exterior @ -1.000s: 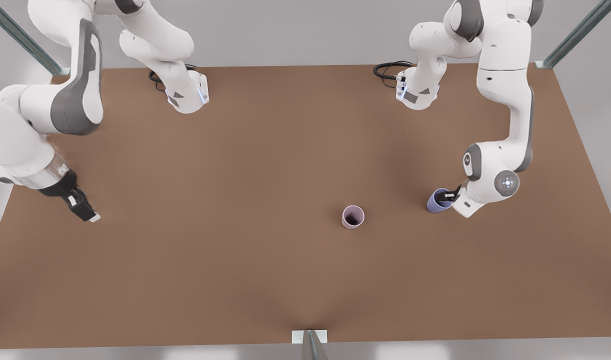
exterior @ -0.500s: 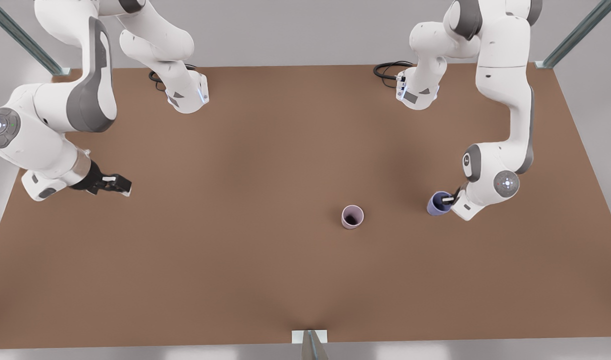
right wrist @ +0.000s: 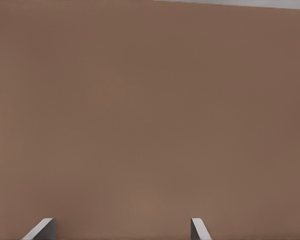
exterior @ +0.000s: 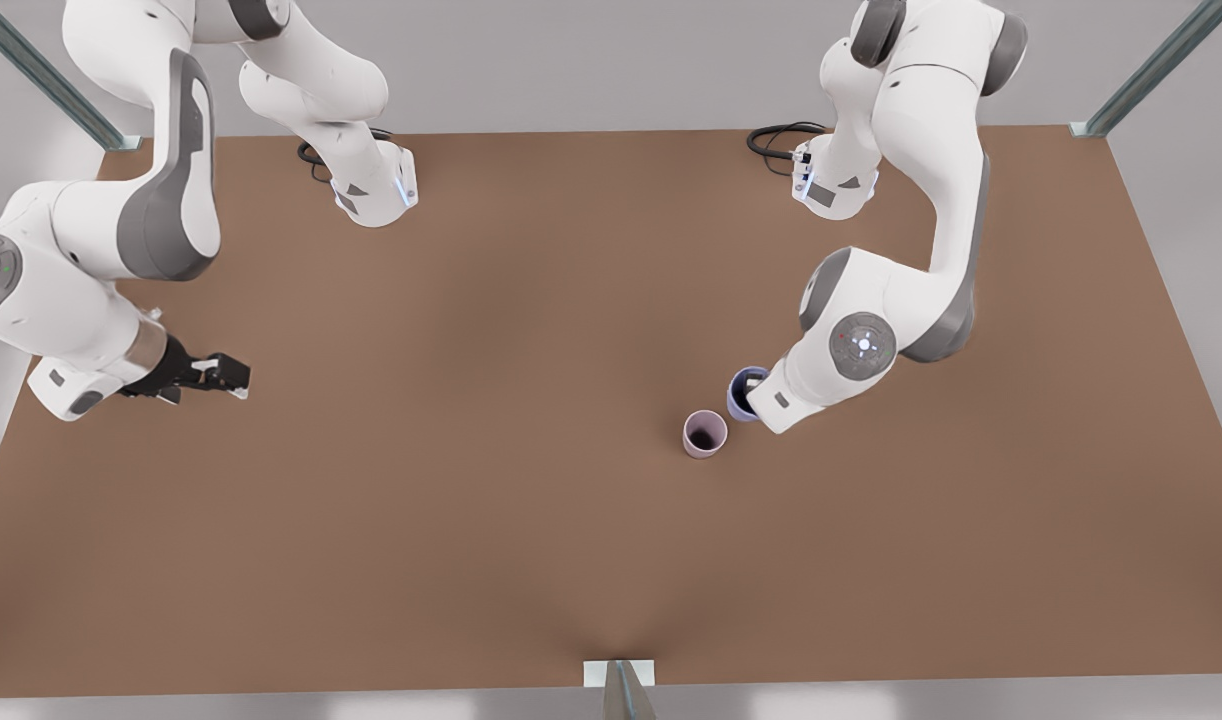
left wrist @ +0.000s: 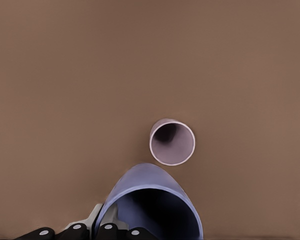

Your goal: Stack the cups, with the pink cup at the bottom and the purple cup at the top

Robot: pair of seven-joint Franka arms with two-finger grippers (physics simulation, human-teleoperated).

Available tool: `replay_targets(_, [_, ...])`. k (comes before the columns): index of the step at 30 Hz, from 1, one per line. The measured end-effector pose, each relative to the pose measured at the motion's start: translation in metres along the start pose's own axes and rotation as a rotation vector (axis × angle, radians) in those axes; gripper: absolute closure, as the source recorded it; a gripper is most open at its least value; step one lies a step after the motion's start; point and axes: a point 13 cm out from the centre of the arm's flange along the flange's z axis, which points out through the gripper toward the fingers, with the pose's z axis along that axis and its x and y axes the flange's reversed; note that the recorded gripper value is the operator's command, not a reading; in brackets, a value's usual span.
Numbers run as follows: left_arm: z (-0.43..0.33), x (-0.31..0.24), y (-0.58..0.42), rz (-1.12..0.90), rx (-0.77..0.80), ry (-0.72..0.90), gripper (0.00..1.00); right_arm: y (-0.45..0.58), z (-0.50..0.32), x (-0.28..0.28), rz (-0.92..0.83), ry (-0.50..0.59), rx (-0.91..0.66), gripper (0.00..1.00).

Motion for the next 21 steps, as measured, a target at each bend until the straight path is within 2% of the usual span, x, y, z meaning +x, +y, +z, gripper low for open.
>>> replay_targets(7, [0.039, -0.002, -0.030, -0.078, -0.029, 0.041, 0.79, -0.002, -0.001, 0.002, 0.055, 0.008, -0.007, 0.00])
replay_targets(21, [0.063, -0.027, -0.037, -0.229, 0.008, -0.039, 0.79, -0.002, -0.001, 0.003, 0.112, 0.013, -0.010, 0.00])
